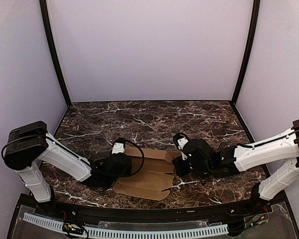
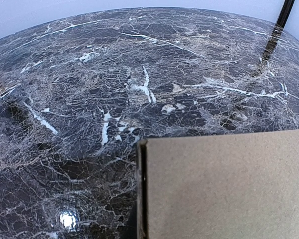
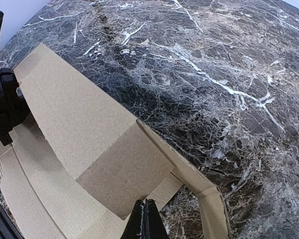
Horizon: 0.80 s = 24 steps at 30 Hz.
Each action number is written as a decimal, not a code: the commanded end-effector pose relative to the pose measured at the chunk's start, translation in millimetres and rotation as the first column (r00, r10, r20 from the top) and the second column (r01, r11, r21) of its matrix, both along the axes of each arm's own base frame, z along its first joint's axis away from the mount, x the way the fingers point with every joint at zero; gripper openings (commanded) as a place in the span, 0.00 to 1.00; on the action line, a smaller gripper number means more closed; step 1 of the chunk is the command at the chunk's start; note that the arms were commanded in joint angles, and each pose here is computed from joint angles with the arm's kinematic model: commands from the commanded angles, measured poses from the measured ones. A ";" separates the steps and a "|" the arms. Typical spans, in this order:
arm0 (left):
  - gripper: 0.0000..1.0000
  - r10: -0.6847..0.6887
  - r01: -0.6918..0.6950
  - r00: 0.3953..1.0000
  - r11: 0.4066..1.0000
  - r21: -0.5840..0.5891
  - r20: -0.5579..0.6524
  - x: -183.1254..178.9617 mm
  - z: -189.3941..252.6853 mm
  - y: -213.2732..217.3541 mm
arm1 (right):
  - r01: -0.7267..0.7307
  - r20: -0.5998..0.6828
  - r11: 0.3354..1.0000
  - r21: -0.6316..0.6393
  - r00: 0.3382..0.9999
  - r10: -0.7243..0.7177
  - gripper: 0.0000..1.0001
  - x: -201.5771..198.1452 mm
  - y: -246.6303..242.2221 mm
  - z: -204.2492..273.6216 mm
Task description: Fold the paper box
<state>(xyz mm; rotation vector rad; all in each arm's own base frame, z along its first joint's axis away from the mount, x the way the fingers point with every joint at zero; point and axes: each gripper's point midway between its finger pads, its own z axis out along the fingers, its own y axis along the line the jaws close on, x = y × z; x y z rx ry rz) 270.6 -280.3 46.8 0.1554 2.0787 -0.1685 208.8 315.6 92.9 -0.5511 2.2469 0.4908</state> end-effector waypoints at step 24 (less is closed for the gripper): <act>0.01 -0.122 0.120 0.980 0.993 -0.021 -0.155 -26.6 -24.5 -15.8 | -0.008 0.045 0.984 0.179 0.999 0.000 0.00 26.7 60.4 15.0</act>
